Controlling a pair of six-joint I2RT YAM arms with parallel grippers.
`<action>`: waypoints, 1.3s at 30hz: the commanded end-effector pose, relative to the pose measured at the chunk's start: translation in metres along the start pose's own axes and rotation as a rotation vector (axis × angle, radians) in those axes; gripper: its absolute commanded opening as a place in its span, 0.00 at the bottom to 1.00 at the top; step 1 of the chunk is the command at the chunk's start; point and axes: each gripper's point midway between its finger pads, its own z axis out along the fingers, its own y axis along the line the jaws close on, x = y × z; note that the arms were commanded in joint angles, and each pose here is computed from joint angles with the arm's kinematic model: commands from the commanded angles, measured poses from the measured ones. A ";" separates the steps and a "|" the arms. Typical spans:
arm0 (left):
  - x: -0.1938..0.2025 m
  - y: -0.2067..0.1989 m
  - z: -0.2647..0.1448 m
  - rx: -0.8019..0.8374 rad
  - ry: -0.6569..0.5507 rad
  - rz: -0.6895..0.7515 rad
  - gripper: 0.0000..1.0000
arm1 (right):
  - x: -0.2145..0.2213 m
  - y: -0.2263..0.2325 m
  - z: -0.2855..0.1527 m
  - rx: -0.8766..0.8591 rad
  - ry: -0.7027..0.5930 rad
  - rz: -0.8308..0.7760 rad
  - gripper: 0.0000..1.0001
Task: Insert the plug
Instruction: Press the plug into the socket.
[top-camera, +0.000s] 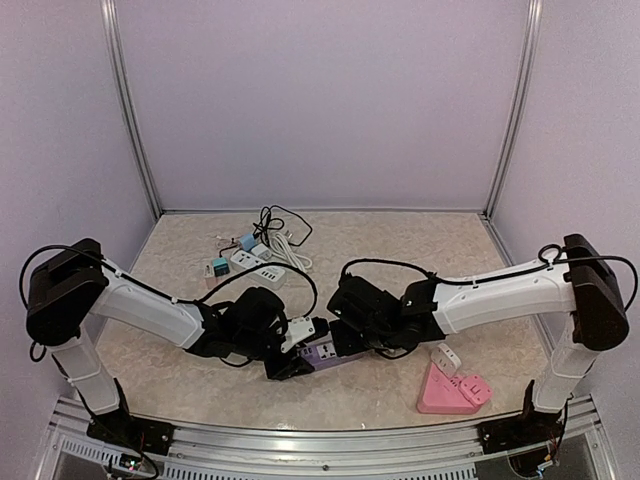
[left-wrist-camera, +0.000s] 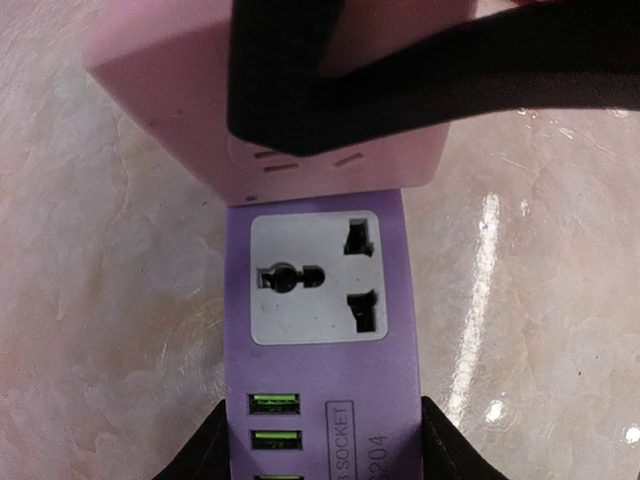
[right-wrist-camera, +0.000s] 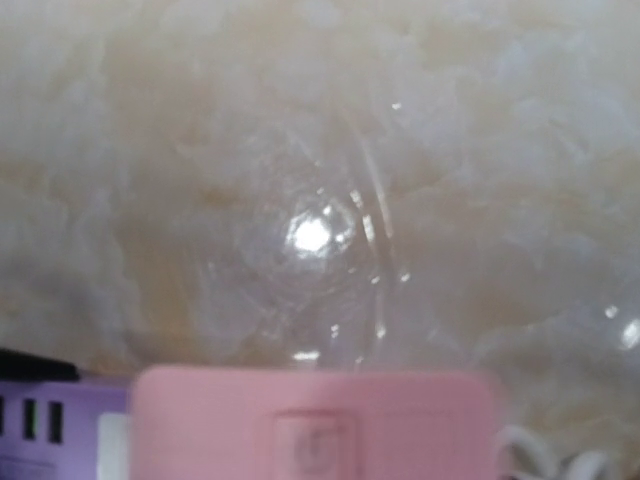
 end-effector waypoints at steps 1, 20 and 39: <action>0.004 0.005 0.005 -0.005 0.018 -0.009 0.00 | 0.010 -0.003 0.012 0.012 0.028 -0.021 0.57; -0.001 0.041 0.006 -0.075 -0.005 -0.005 0.00 | 0.150 -0.044 0.055 0.120 0.324 -0.110 0.00; -0.009 0.037 -0.012 0.005 0.029 0.050 0.88 | 0.028 0.014 -0.012 0.004 0.077 -0.112 1.00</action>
